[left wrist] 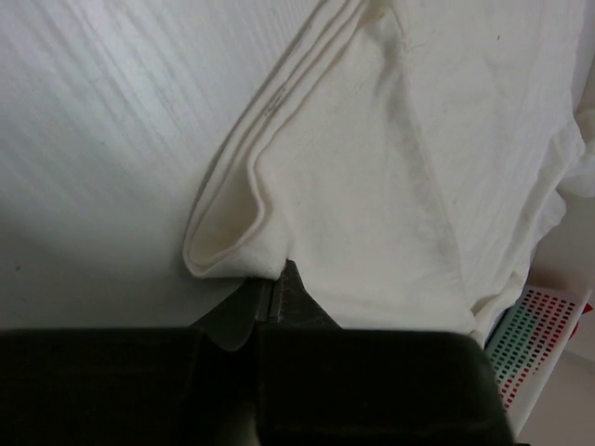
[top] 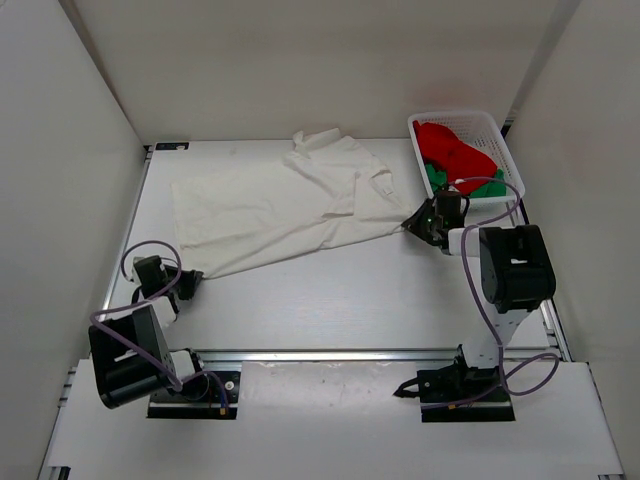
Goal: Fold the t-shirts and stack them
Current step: Fold the flattened tshirt in 1/3 of the way
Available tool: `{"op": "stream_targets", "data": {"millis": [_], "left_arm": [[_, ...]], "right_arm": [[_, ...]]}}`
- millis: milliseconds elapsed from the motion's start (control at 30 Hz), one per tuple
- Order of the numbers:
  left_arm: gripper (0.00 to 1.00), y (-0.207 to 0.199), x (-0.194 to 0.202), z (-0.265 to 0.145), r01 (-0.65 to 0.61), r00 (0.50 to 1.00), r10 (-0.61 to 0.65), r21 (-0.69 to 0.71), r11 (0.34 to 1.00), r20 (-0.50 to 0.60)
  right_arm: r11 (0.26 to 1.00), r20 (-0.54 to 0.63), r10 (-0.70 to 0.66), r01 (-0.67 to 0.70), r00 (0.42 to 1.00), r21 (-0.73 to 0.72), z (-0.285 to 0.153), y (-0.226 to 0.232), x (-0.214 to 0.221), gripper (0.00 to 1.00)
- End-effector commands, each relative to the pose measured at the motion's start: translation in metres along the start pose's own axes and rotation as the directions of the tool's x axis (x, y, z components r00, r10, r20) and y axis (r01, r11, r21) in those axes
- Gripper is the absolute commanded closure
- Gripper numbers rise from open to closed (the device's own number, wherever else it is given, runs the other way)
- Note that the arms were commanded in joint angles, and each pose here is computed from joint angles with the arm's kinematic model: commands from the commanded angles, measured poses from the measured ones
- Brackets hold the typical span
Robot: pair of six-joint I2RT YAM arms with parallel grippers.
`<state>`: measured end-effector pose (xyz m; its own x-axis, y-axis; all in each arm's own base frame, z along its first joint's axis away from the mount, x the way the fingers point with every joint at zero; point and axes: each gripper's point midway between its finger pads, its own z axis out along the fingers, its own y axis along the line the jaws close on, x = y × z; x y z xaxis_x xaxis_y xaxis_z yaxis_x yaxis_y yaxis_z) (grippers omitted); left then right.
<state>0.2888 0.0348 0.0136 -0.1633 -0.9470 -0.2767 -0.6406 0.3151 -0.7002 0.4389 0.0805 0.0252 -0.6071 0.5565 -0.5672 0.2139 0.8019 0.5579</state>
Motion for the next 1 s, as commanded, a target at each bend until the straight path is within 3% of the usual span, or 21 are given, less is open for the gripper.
{"op": "stream_targets", "data": {"millis": [0,267,467,700,800,833,867,900,967], "left_arm": [[1.00,-0.003,-0.013,0.009,-0.032,0.999,0.035,-0.057,0.998,0.042],[1.00,-0.021,-0.016,0.014,-0.087,0.996,0.088,-0.048,0.995,0.026],[1.00,-0.019,0.003,0.004,-0.139,0.989,0.136,-0.042,0.989,-0.063],[1.00,0.017,0.012,-0.028,-0.223,0.972,0.211,-0.116,0.968,-0.106],[1.00,0.030,0.018,-0.043,-0.249,0.966,0.235,-0.139,0.958,-0.109],[0.92,0.031,0.021,-0.046,-0.260,0.962,0.245,-0.131,0.957,-0.118],[0.86,0.032,0.018,-0.049,-0.256,0.964,0.245,-0.126,0.958,-0.098],[0.71,0.034,0.019,-0.053,-0.263,0.963,0.252,-0.131,0.956,-0.099],[0.39,0.028,0.015,-0.059,-0.295,0.954,0.285,-0.131,0.946,-0.092]], "right_arm": [[1.000,0.082,0.001,0.001,0.997,-0.023,-0.005,0.012,-0.019,1.00],[0.995,0.065,0.037,-0.044,0.997,0.095,-0.062,-0.015,0.008,1.00],[0.971,-0.004,0.171,-0.168,0.985,0.172,-0.116,-0.068,0.072,1.00],[0.940,-0.032,0.294,-0.283,0.955,0.190,-0.169,-0.092,0.107,1.00],[0.943,-0.021,0.270,-0.260,0.963,0.207,-0.183,-0.091,0.113,1.00],[0.949,-0.031,0.260,-0.249,0.965,0.194,-0.183,-0.087,0.113,0.98],[0.956,-0.037,0.248,-0.238,0.968,0.175,-0.184,-0.084,0.115,0.89],[0.957,-0.026,0.237,-0.229,0.971,0.179,-0.185,-0.084,0.110,0.78],[0.965,-0.011,0.180,-0.175,0.984,0.196,-0.188,-0.082,0.099,0.65]]}}
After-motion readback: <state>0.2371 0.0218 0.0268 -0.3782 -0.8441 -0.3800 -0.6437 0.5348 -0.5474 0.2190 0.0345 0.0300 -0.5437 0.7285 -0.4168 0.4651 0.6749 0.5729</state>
